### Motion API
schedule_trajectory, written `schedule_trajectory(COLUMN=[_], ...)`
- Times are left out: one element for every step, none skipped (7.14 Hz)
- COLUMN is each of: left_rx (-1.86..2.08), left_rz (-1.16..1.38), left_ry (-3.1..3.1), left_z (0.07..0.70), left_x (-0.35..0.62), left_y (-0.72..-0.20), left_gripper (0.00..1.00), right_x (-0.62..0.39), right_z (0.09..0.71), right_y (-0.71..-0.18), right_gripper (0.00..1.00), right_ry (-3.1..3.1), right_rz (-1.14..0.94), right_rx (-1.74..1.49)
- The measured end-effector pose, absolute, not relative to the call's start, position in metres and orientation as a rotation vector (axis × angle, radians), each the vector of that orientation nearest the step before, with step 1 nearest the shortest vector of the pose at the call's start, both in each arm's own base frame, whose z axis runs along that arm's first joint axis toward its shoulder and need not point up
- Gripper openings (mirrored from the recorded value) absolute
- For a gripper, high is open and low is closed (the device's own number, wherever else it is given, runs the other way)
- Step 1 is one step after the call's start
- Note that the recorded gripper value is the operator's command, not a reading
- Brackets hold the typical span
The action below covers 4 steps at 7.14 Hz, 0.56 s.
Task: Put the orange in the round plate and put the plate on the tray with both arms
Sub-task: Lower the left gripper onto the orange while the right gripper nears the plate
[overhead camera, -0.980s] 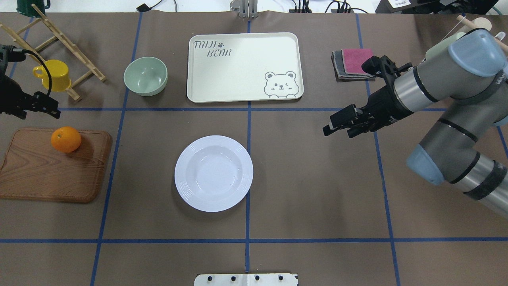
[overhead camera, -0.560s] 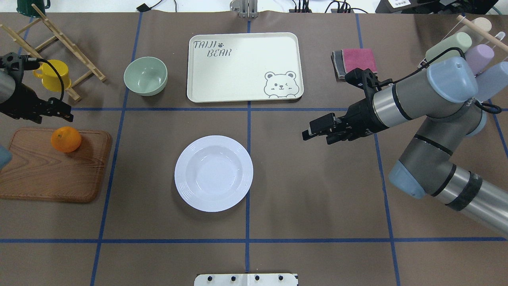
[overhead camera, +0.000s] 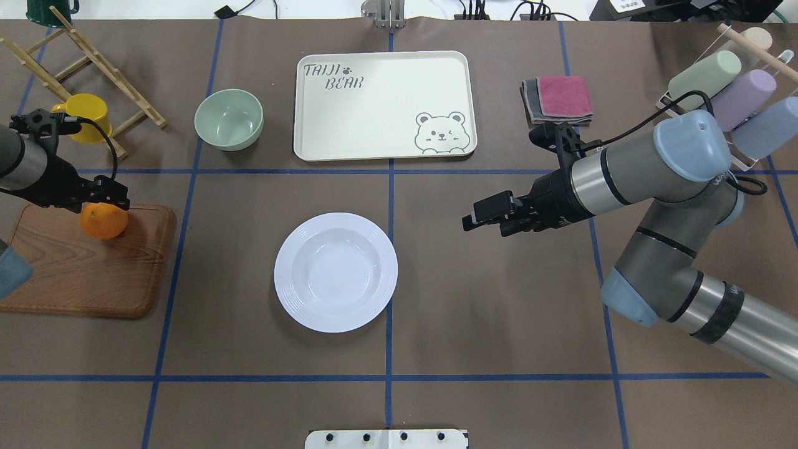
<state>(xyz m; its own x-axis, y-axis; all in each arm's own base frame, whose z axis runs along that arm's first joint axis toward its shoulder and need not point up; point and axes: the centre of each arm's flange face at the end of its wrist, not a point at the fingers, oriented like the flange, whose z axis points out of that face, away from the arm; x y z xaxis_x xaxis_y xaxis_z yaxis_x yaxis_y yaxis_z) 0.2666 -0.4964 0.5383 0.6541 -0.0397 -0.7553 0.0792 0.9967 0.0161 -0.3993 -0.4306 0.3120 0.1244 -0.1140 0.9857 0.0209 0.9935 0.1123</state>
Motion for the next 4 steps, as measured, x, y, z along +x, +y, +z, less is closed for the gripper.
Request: schedule_trajectory(left_rx=[0.046,0.043,0.041,0.041], left_rz=[-0.066,-0.065,-0.065,-0.066], left_ry=[0.859,0.860,0.860,0.861], left_z=[0.5456,0.5506,0.5531,0.5530], left_x=[0.2707,0.2727,0.2734,0.2734], left_y=[-0.4935,-0.4916,-0.4902,-0.4897], left_gripper=[0.95,0.78,0.69,0.67], right_x=[-0.3997,-0.3999,-0.4000,-0.4001], right_z=[0.3118,0.3118,0.3118,0.3118], right_y=[-0.4302,-0.4300,-0.4300,-0.4300], right_gripper=[1.00,1.00,1.00,1.00], right_ry=[-1.444,-1.445,-1.445,-1.445], right_rz=[-0.099,-0.099,-0.098,-0.098], right_rx=[0.078,0.079,0.081,0.081])
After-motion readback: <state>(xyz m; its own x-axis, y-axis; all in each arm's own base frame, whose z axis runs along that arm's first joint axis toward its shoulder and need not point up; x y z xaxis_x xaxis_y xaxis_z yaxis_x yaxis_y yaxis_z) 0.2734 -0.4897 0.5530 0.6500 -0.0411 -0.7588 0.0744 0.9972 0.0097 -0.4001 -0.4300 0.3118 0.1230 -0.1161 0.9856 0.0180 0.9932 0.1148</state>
